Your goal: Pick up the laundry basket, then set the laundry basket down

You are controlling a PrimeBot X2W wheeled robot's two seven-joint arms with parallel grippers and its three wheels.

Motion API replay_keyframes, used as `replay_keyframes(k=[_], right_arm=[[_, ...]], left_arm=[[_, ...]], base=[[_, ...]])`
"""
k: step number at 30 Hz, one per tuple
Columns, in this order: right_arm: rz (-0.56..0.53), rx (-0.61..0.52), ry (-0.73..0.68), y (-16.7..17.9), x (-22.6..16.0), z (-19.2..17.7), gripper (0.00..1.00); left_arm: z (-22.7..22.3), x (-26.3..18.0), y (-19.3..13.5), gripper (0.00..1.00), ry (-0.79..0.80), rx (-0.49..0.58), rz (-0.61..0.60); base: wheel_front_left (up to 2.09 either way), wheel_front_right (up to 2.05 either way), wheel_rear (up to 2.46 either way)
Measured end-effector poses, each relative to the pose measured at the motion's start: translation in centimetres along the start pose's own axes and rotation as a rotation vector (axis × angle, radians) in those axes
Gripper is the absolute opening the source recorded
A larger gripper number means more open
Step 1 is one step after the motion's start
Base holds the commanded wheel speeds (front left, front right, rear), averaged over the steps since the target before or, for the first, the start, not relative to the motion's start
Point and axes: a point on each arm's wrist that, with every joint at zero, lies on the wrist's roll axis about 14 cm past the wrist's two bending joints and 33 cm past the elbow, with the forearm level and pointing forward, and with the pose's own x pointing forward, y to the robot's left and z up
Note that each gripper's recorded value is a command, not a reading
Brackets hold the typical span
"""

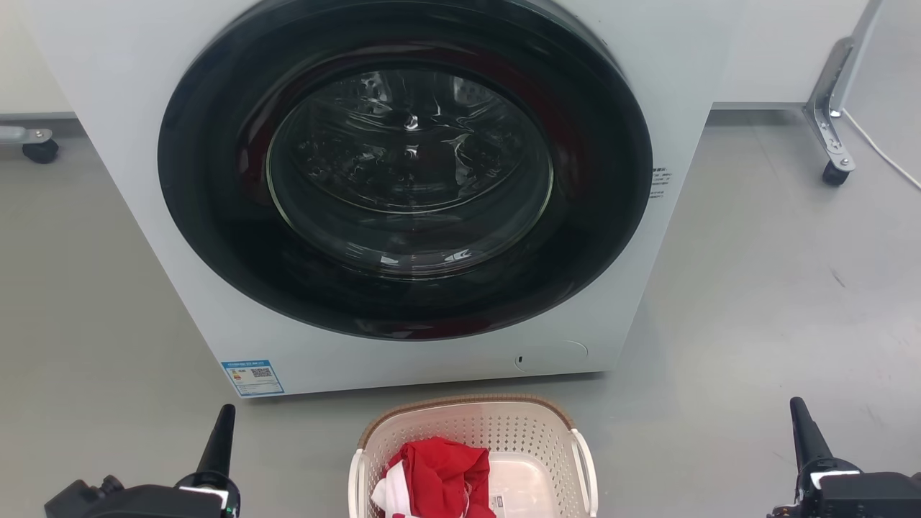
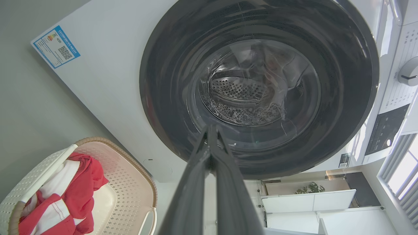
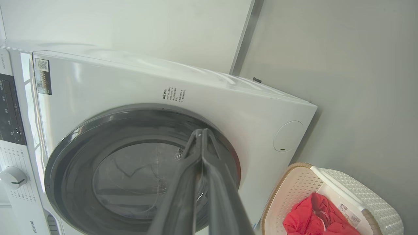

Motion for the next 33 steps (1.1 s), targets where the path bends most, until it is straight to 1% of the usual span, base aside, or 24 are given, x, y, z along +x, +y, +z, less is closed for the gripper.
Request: replay_keyframes(k=[3,7,14,17,20,33], right_arm=[[0.013,0.046,-0.004,0.3,0.1,0.2,0.00],[0.032,0.094,-0.007,0.8,0.3,0.3,0.00],[0.041,0.204,-0.012,0.5,0.3,0.5,0.00],[0.054,0.247,-0.015,0.8,0.4,0.7,0.00],[0.064,0.249,-0.016,1.1,0.6,0.7,0.00],[0.064,0.249,-0.017,1.1,0.6,0.7,0.00]], left_arm=[[0.3,0.0,0.1,0.00,-0.007,-0.049,-0.001],[0.5,0.1,-0.1,0.00,-0.016,-0.084,-0.017],[1.1,0.2,-0.4,0.00,-0.032,-0.192,-0.042],[1.3,0.5,-0.8,0.00,-0.034,-0.223,-0.056],[1.3,0.5,-0.9,0.00,-0.035,-0.237,-0.058],[1.3,0.5,-0.9,0.00,-0.036,-0.237,-0.063]], base=[[0.00,0.00,0.00],[0.00,0.00,0.00],[0.00,0.00,0.00],[0.00,0.00,0.00],[0.00,0.00,0.00],[0.00,0.00,0.00]])
